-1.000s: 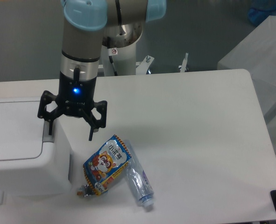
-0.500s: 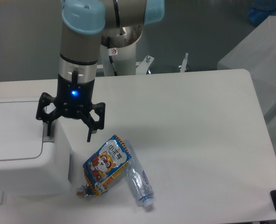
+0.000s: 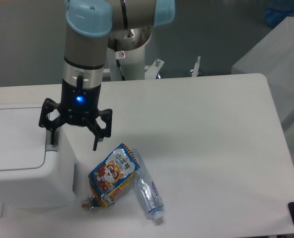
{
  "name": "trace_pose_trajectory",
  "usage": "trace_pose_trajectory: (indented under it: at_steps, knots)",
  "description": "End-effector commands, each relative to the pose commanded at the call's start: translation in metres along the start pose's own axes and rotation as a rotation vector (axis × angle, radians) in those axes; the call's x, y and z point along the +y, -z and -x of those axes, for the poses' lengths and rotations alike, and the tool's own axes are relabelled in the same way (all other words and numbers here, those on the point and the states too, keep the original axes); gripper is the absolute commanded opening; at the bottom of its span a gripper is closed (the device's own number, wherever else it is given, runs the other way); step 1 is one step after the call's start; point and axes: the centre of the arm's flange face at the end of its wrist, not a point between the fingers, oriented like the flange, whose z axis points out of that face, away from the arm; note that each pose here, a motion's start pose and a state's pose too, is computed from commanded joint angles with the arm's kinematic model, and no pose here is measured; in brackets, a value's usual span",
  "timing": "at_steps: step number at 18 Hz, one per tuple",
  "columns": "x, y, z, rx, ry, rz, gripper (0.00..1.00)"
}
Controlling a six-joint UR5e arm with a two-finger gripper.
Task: Open the trash can
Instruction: 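Hold the gripper on the lid edge while the lid pops open, then raise the gripper up away from the opened trash can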
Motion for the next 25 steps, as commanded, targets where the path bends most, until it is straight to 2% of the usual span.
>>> trace_pose_trajectory:
  at_steps: [25]
  knots:
    - [0.0024, -0.0035, 0.0008, -0.003, -0.002, -0.020, 1.00]
